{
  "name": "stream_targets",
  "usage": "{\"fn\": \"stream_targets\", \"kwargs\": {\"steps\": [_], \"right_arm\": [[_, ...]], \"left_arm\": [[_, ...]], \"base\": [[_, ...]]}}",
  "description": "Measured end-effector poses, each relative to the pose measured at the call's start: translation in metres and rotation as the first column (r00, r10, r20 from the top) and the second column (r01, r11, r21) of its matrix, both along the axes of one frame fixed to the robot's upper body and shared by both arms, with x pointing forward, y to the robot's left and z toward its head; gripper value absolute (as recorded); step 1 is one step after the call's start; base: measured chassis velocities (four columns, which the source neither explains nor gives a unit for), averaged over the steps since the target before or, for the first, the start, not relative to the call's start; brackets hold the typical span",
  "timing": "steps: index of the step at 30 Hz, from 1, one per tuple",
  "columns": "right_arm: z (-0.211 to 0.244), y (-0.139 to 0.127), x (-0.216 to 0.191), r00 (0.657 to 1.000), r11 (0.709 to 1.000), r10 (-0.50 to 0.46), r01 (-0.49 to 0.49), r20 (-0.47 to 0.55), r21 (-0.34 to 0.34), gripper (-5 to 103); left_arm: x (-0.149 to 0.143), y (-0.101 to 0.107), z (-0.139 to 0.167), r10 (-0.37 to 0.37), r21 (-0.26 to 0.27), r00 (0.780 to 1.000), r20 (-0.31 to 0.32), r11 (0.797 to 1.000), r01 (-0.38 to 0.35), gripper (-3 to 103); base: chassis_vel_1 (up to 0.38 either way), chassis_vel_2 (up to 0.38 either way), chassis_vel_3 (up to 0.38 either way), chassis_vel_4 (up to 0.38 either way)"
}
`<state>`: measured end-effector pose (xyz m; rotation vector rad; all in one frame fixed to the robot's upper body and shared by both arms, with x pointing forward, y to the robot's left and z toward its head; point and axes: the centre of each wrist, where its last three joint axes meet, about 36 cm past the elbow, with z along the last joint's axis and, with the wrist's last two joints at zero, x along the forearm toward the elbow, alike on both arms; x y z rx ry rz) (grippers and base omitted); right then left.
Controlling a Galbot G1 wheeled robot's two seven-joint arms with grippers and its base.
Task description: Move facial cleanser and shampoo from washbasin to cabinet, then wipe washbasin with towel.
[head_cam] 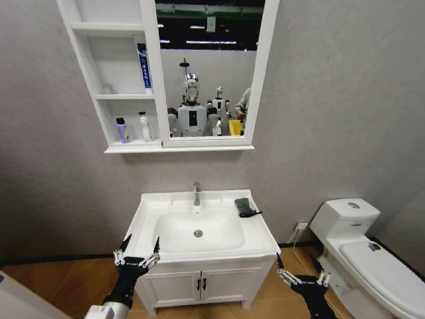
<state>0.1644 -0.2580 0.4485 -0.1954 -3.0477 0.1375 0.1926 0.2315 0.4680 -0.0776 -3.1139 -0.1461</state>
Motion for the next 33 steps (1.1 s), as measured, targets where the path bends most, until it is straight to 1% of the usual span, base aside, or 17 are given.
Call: {"fn": "stream_targets", "kwargs": {"steps": [6, 12, 16, 25, 33], "right_arm": [[0.002, 0.000, 0.007, 1.000, 1.000, -0.011, 0.010, 0.028, 0.030, 100], [0.004, 0.004, 0.006, 0.999, 1.000, -0.009, 0.009, 0.031, 0.001, 100], [0.009, 0.008, 0.005, 1.000, 1.000, -0.017, 0.017, 0.003, -0.017, 100], [0.009, 0.009, 0.004, 1.000, 1.000, -0.018, 0.018, -0.001, -0.018, 100], [0.009, 0.009, 0.004, 1.000, 1.000, -0.018, 0.018, -0.001, -0.018, 100]], "left_arm": [[-0.003, -0.001, 0.002, -0.003, 0.006, 1.000, -0.001, 1.000, 0.003, 94], [-0.002, 0.001, 0.003, 0.003, 0.011, 1.000, 0.003, 1.000, -0.003, 94], [-0.003, 0.002, 0.003, 0.006, 0.011, 1.000, 0.002, 1.000, -0.006, 94], [-0.005, 0.000, 0.004, 0.007, 0.009, 1.000, 0.000, 1.000, -0.007, 94], [-0.007, 0.000, 0.013, 0.009, 0.010, 1.000, 0.005, 1.000, -0.009, 94]], "base": [[0.000, 0.000, 0.000, 0.000], [0.000, 0.000, 0.000, 0.000], [0.000, 0.000, 0.000, 0.000], [0.000, 0.000, 0.000, 0.000], [0.000, 0.000, 0.000, 0.000]]}}
